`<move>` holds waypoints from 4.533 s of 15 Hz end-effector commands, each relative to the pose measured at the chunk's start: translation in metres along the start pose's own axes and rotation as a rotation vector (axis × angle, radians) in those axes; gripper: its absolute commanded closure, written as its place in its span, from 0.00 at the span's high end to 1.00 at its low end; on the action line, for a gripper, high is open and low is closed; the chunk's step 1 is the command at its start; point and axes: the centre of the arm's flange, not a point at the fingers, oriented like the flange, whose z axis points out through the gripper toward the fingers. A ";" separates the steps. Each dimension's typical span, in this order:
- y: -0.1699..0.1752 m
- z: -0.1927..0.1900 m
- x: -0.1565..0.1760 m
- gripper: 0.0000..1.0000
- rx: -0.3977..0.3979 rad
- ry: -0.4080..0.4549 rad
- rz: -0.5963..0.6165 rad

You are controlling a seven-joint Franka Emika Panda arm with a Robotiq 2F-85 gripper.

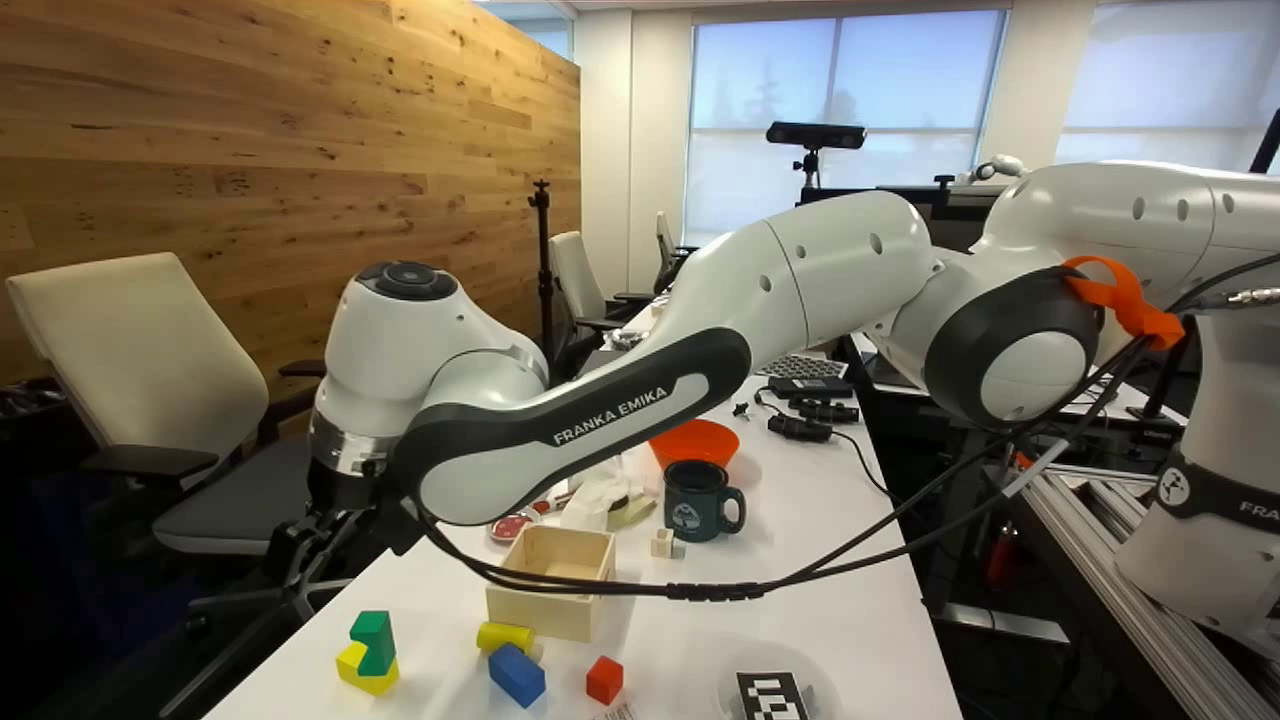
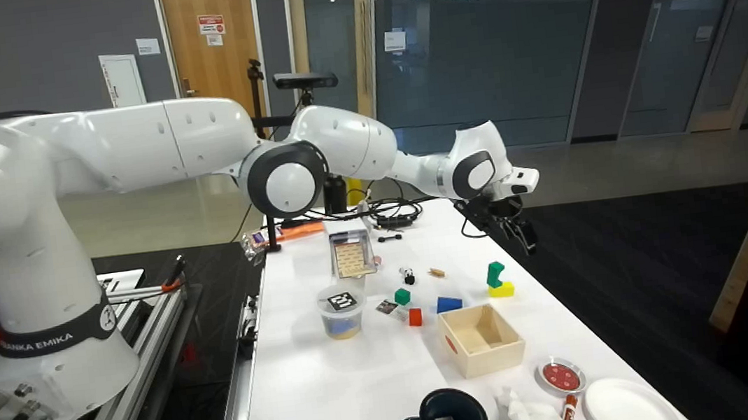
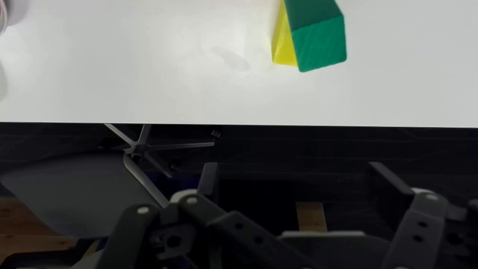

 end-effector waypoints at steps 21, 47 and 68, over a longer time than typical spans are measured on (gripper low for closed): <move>0.104 -0.063 -0.006 1.00 0.055 0.113 -0.107; 0.182 -0.053 -0.011 1.00 0.043 -0.311 -0.372; 0.233 -0.111 0.060 1.00 0.145 -0.259 -0.617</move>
